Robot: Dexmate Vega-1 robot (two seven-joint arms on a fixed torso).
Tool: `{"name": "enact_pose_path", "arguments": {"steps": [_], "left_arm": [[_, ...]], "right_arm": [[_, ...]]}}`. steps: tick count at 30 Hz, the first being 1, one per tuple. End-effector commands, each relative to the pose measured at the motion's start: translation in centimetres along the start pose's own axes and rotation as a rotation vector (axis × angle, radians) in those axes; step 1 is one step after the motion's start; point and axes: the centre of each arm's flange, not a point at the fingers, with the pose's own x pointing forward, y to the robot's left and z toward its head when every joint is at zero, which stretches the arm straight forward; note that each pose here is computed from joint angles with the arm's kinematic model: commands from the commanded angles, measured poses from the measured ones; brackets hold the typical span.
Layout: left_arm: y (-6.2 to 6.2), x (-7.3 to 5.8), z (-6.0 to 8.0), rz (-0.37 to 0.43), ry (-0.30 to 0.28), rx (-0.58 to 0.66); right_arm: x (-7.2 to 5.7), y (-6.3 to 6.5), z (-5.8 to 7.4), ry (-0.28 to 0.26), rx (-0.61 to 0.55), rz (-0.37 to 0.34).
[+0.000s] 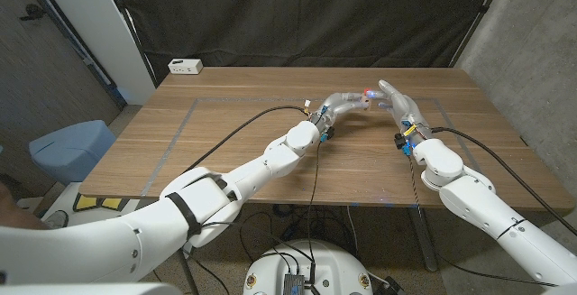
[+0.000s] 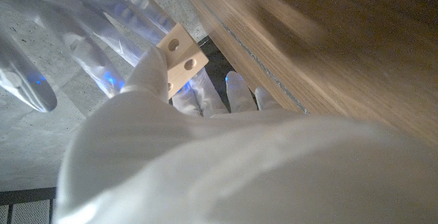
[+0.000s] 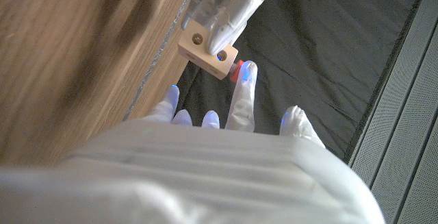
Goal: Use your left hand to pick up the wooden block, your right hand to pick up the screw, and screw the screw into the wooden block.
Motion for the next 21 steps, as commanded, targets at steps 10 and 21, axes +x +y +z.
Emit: {"name": "enact_pose_path", "arguments": {"steps": [10, 21], "left_arm": [[-0.18, -0.48, 0.23, 0.005, -0.014, 0.004], [-0.16, -0.4, 0.35, 0.007, -0.016, 0.006]], "right_arm": [[-0.77, -1.29, 0.37, 0.006, -0.024, -0.096], [-0.14, -1.39, 0.13, 0.017, -0.021, -0.08]]}}
